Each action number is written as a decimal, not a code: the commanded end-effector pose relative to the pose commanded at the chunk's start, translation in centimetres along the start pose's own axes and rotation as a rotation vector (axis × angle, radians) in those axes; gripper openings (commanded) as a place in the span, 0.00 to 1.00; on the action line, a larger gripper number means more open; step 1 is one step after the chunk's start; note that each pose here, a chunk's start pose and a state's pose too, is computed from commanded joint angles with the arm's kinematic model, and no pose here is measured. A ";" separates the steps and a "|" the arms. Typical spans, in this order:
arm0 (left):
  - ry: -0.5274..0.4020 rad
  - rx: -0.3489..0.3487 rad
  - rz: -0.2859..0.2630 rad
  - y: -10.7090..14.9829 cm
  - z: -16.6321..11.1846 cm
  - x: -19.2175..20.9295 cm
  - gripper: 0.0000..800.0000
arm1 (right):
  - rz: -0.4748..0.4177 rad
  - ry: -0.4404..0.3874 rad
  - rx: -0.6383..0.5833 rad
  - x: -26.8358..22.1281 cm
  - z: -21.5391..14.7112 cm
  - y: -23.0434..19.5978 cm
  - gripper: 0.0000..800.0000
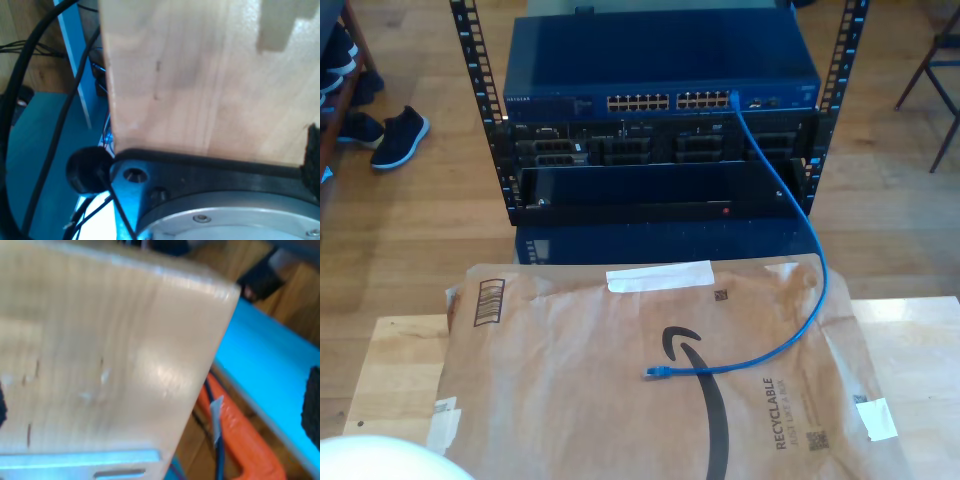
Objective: Grab the cable and plug it in
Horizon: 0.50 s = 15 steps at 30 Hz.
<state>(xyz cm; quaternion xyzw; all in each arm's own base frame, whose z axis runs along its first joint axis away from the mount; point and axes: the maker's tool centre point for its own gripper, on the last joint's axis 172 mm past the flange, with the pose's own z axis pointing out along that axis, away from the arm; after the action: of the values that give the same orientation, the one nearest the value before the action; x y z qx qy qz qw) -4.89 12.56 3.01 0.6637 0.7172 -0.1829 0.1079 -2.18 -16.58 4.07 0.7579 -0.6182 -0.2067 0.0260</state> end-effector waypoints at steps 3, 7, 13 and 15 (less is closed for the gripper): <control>0.000 0.000 0.000 0.0 0.0 0.0 1.00 | -0.003 -0.006 0.002 -0.1 0.2 -0.2 1.00; 0.000 0.000 0.000 0.0 0.0 0.0 1.00 | -0.006 0.012 0.003 0.3 0.1 -0.3 1.00; 0.000 0.000 0.000 0.0 0.0 0.0 1.00 | -0.005 0.012 0.005 0.3 0.1 -0.3 1.00; 0.000 0.000 0.000 0.0 0.0 0.0 1.00 | -0.005 0.012 0.005 0.3 0.1 -0.3 1.00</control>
<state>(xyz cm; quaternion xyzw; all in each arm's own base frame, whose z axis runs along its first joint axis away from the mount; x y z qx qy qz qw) -4.89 12.56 3.01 0.6637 0.7172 -0.1829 0.1079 -1.85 -16.75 3.80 0.7607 -0.6167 -0.2008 0.0275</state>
